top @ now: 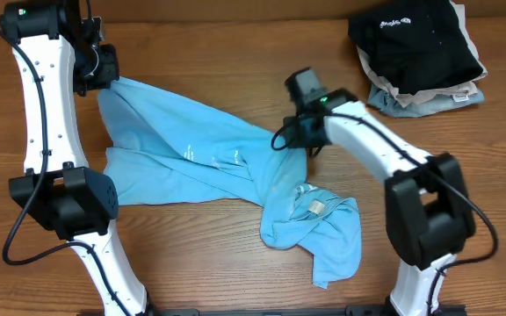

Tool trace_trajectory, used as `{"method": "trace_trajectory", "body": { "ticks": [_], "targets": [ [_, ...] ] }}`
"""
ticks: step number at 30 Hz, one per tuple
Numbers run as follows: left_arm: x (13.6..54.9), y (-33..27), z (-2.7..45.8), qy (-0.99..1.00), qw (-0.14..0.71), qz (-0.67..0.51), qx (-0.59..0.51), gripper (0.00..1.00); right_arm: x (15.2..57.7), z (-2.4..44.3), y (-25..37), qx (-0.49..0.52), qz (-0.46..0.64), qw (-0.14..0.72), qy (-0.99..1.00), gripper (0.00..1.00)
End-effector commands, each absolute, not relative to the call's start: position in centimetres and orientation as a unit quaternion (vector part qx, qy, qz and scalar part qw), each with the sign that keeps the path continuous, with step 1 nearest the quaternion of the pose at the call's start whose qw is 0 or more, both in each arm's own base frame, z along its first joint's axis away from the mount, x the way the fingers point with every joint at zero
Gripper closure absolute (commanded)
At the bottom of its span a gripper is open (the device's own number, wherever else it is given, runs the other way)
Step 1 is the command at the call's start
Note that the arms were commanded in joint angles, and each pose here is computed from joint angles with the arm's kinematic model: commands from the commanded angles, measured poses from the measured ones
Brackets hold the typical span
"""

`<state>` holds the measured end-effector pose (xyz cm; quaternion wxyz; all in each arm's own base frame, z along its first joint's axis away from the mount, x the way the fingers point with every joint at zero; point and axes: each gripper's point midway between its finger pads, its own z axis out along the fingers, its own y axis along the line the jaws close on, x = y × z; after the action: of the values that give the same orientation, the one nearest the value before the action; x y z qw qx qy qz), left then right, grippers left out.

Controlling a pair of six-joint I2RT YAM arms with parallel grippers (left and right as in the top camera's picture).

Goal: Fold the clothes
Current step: 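Grasp the shirt's bottom hem corners with both grippers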

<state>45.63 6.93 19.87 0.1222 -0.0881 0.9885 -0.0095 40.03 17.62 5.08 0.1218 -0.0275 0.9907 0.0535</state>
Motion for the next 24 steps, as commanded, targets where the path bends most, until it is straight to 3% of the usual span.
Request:
{"method": "trace_trajectory", "body": {
  "ticks": [1,7,15,19,24],
  "targets": [
    [45.2,7.8,21.0,0.987,0.134,-0.008,-0.089,0.96,42.3,11.9,16.3,-0.008,0.076,0.192,0.978,0.96],
    [44.8,9.2,20.9,0.986,0.133,-0.007,-0.105,0.96,41.9,14.6,14.3,-0.003,0.076,0.201,0.977,0.96],
    [44.7,10.2,20.9,0.985,0.133,-0.003,-0.113,0.96,41.2,14.9,12.5,-0.017,0.069,0.188,0.98,0.92],
    [44.2,11.8,20.9,0.983,0.132,0.002,-0.131,0.96,41.4,15.1,12.4,-0.016,0.083,0.188,0.978,0.96],
    [43.7,13.6,20.9,0.98,0.132,0.004,-0.151,0.96,41.8,17.3,14.3,-0.073,0.131,0.205,0.967,0.96]
  ]
}}
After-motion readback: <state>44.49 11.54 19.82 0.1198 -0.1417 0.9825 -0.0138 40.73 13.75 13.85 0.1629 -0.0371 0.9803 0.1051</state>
